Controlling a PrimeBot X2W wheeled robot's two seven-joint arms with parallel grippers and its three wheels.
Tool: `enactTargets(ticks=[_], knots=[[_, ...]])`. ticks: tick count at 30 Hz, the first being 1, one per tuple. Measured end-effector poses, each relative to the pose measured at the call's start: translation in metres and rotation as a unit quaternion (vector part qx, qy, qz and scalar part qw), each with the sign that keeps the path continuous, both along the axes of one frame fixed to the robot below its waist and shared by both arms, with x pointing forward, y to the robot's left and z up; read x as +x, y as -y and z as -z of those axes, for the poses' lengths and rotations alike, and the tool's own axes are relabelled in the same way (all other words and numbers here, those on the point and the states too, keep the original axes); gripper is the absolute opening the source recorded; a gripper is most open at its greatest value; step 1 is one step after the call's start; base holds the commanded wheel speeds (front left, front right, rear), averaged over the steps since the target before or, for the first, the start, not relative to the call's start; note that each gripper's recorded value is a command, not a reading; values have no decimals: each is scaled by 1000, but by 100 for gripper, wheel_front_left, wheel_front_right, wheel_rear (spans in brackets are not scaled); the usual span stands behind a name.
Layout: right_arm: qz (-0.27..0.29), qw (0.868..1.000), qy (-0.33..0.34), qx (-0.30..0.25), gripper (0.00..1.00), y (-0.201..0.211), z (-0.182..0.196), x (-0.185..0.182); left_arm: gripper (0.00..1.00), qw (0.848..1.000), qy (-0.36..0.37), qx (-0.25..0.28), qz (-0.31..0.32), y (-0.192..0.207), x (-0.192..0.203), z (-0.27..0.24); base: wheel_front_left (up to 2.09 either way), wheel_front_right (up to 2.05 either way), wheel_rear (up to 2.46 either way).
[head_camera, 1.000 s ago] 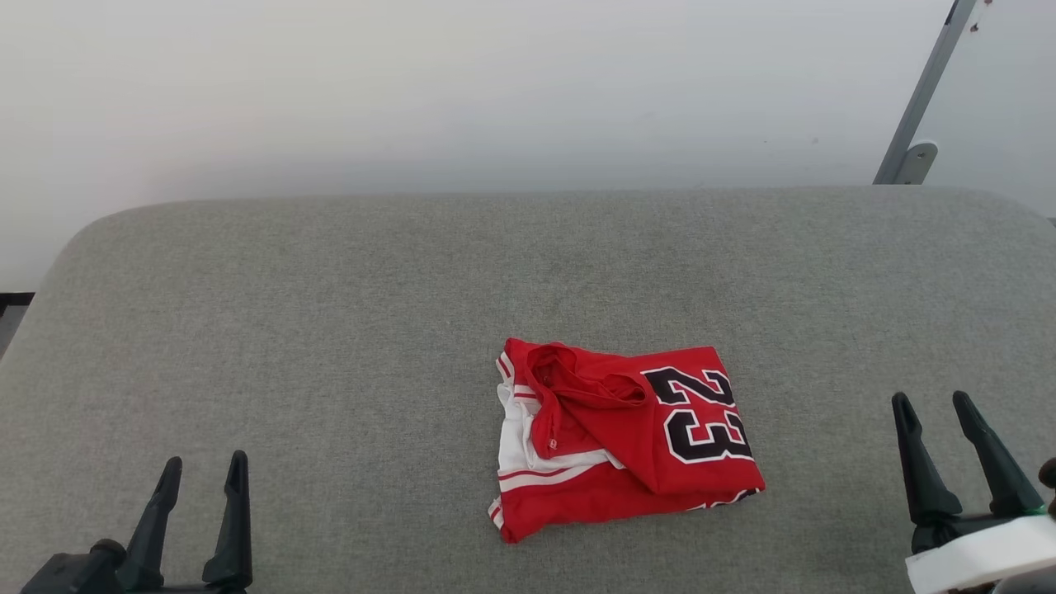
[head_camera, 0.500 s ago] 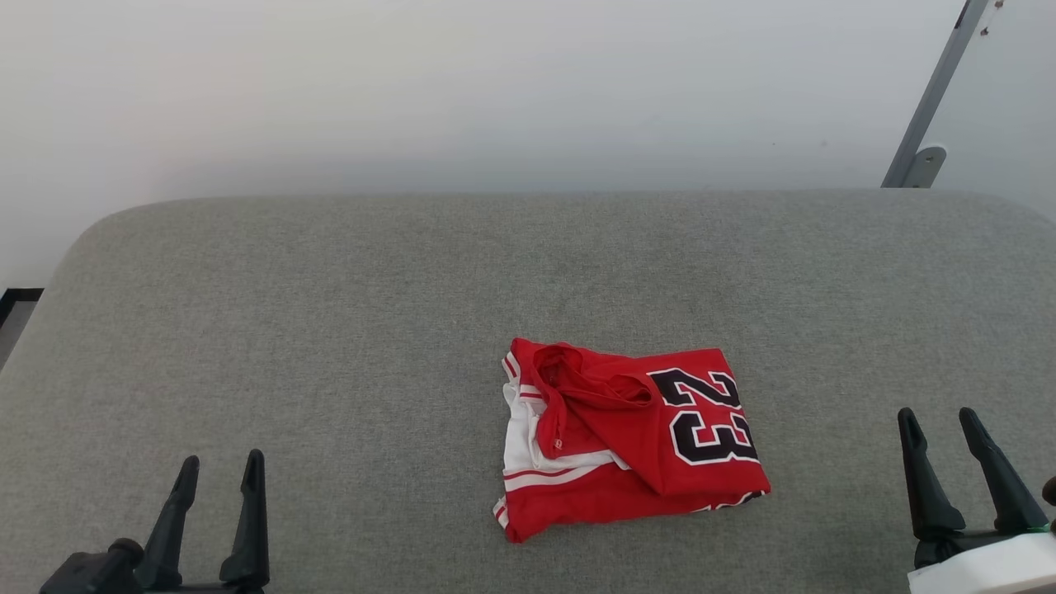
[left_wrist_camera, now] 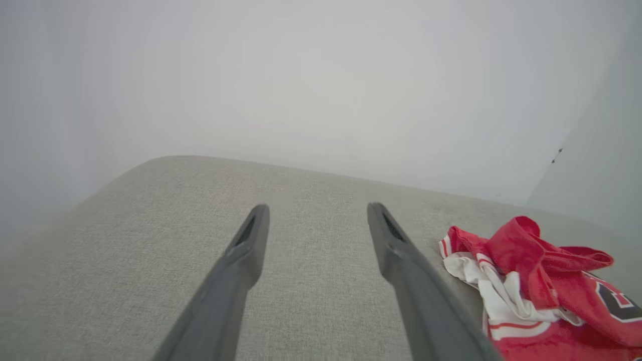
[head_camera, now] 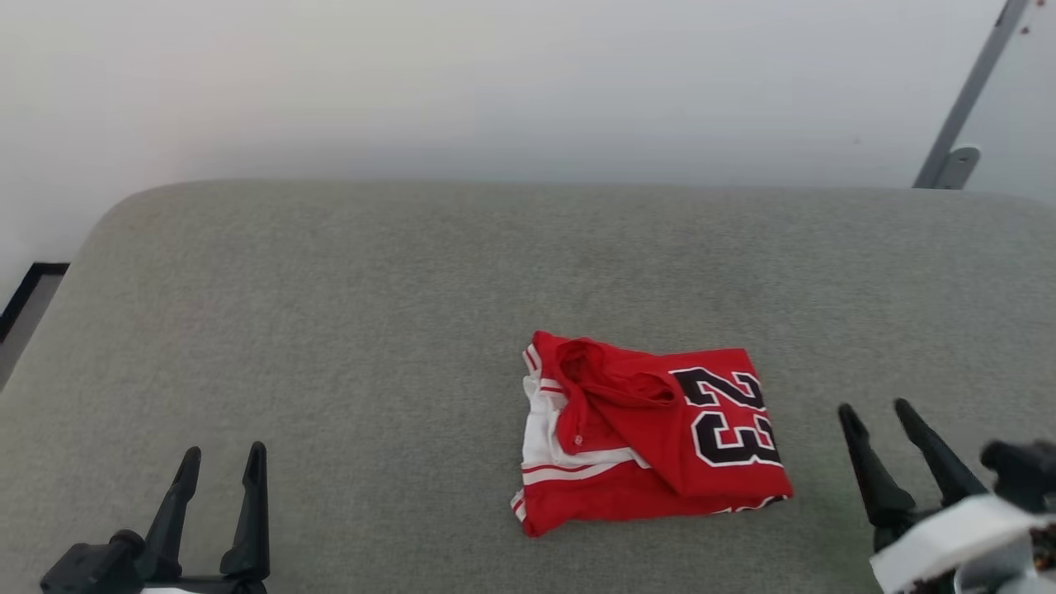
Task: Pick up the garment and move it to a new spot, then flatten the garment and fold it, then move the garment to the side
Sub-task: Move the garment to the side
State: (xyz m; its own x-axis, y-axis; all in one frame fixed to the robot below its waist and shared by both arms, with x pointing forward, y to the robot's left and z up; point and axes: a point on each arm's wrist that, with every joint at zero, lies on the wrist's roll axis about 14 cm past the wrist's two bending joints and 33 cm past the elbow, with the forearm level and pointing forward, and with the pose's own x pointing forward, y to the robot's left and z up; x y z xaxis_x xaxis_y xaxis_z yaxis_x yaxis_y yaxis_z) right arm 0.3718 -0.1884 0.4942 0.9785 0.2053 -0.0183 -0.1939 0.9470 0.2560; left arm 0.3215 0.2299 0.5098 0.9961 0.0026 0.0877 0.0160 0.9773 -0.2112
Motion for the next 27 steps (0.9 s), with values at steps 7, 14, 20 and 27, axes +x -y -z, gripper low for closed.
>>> enactTargets(ticks=[7,14,20,27], knots=[[-82,990,-110,-24,100,-26,19,31,100,1000,-9,-4,-15,-9,-1,5,0,0,0],[-142,961,-220,-84,100,-39,41,59,100,999,-27,-13,-28,-12,1,15,0,0,0],[-183,913,-338,-133,100,-45,78,58,100,998,-39,-20,-39,-17,3,22,0,0,0],[-220,857,-438,-160,100,-57,108,53,100,997,-54,-27,-49,-22,6,31,0,0,0]])
